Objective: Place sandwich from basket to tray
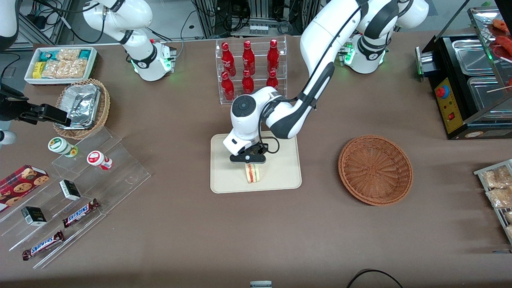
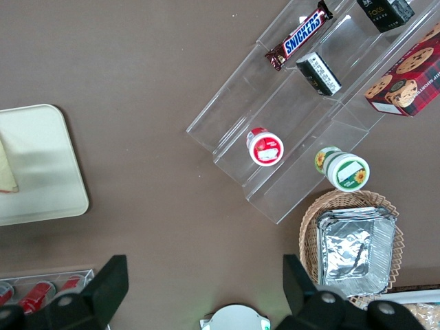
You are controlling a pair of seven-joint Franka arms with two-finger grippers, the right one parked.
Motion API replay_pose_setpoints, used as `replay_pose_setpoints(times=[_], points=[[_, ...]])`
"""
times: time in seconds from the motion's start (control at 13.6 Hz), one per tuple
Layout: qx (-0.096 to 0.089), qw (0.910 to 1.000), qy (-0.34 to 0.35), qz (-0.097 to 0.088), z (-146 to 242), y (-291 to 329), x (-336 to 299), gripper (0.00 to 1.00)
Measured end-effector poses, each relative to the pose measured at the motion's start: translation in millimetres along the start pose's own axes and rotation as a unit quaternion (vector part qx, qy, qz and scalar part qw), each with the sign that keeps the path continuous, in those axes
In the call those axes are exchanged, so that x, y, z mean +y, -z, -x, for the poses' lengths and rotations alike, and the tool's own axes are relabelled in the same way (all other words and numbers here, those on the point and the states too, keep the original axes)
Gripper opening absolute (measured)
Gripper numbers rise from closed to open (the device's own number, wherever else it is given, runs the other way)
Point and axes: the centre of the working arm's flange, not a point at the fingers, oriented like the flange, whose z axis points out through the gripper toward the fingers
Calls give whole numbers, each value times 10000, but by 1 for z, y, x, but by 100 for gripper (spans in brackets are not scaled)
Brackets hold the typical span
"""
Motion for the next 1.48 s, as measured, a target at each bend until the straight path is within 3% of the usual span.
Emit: replay_pose_setpoints(times=[0.37,0.44,0.81,1.03,1.33,1.48], points=[[103,9995,255,-137,-20,53,-14,96],[172,9989,410,-170,-28,75,-23,100],[264,9901,1297,-474,-58,170,-87,100],[104,9856,1543,-685,-76,222,-149,100],[-42,9881,1378,-679,-84,273,-227,100],[-178,9916,1141,-588,-84,294,-267,100]])
